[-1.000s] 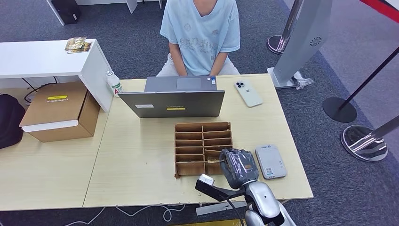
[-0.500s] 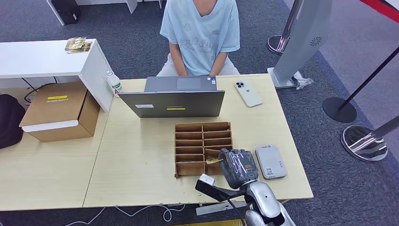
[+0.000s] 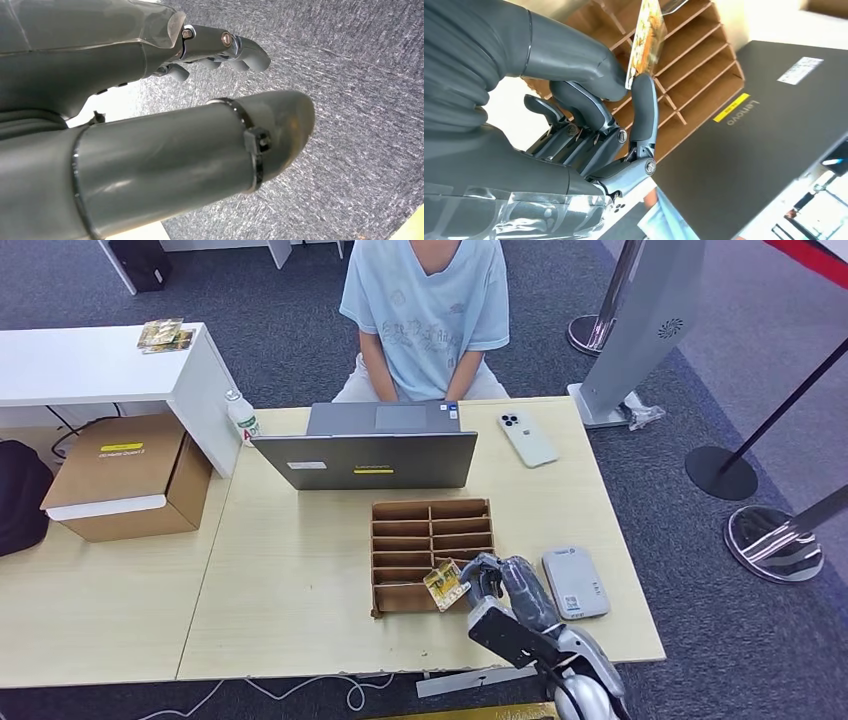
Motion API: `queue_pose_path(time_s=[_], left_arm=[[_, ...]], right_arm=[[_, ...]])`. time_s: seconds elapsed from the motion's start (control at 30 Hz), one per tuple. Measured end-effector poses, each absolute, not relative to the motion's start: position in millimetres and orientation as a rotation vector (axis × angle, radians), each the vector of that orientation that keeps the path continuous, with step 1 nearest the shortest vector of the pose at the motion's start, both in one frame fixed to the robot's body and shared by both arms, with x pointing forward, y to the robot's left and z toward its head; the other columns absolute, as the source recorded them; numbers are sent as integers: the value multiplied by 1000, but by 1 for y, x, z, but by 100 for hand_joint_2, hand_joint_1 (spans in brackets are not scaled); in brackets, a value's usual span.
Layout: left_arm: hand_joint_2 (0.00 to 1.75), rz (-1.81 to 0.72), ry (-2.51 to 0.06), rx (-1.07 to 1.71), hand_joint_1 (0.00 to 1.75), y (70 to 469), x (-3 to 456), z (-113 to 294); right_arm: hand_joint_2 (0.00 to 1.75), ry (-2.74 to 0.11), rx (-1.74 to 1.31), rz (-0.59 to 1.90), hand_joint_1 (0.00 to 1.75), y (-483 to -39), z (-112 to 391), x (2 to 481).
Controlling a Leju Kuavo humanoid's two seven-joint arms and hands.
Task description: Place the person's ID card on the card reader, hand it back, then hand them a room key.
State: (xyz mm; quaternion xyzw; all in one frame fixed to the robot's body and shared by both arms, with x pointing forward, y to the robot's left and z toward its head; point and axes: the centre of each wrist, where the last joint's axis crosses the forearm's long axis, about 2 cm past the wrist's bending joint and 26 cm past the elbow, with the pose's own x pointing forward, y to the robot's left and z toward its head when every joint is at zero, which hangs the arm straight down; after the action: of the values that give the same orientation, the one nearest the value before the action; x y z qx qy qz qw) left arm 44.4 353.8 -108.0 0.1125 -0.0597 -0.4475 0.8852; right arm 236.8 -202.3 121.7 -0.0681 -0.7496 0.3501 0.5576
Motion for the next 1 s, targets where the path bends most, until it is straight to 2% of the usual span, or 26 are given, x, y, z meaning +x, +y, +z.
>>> queue_pose_path(time_s=[0.17,0.33,0.43,0.83,1.0], left_arm=[[0,-935,-137,223,0,344,41,-109],[0,-965,-161,201,0,295,30,-113],[0,-973,-170,178,0,281,26,-113],[0,-984,-185,162,0,281,29,-113],[0,-997,-148,175,0,317,38,-112]], right_arm=[[175,-1809,-63,747,175,-217,125,233],[175,-1835,-34,695,175,-225,121,227],[175,-1845,18,670,175,-228,120,226],[175,-1916,220,531,175,-232,139,249],[175,-1977,347,476,175,-235,168,279]])
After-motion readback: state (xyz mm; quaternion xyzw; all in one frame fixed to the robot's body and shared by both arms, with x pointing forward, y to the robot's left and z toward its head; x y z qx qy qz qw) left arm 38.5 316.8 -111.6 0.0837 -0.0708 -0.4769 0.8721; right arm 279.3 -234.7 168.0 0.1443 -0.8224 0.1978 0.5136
